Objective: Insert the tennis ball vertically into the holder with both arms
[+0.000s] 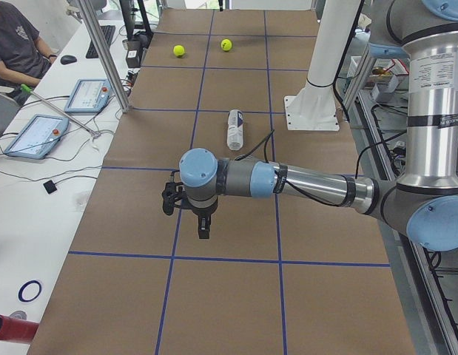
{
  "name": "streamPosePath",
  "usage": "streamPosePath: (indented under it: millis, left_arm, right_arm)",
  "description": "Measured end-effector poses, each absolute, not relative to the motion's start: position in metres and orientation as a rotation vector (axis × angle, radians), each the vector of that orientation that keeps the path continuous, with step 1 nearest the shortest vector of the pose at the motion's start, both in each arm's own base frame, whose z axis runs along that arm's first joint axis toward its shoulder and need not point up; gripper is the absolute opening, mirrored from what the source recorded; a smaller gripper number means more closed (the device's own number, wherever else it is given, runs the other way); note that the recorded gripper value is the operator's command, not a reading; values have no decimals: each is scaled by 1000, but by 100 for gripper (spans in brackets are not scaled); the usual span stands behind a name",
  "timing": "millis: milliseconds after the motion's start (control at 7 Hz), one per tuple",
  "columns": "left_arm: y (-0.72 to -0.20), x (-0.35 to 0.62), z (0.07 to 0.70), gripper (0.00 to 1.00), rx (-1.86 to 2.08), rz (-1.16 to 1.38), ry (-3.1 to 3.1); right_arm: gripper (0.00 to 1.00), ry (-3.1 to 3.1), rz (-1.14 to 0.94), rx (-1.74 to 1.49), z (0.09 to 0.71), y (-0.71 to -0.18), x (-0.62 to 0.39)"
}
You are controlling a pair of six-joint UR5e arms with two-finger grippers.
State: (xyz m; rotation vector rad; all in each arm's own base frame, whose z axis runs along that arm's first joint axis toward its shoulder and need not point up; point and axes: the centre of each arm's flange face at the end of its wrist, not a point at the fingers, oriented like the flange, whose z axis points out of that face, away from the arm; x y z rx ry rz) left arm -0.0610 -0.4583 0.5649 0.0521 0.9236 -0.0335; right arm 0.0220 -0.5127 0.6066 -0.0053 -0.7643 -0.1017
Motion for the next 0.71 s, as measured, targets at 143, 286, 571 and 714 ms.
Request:
streamPosePath:
  millis: [143, 286, 571, 714]
  left_arm:
    - [-459, -60, 559, 99, 98, -6, 931]
    - [-455, -58, 557, 99, 171, 33, 933]
    - [-449, -52, 553, 97, 274, 99, 934]
    - [-452, -38, 545, 90, 317, 155, 937]
  right_arm:
    - [100, -766, -103, -2, 605, -509, 22]
    - [100, -770, -103, -3, 605, -505, 22]
    - [100, -776, -101, -6, 607, -498, 22]
    - [100, -777, -100, -8, 607, -495, 22]
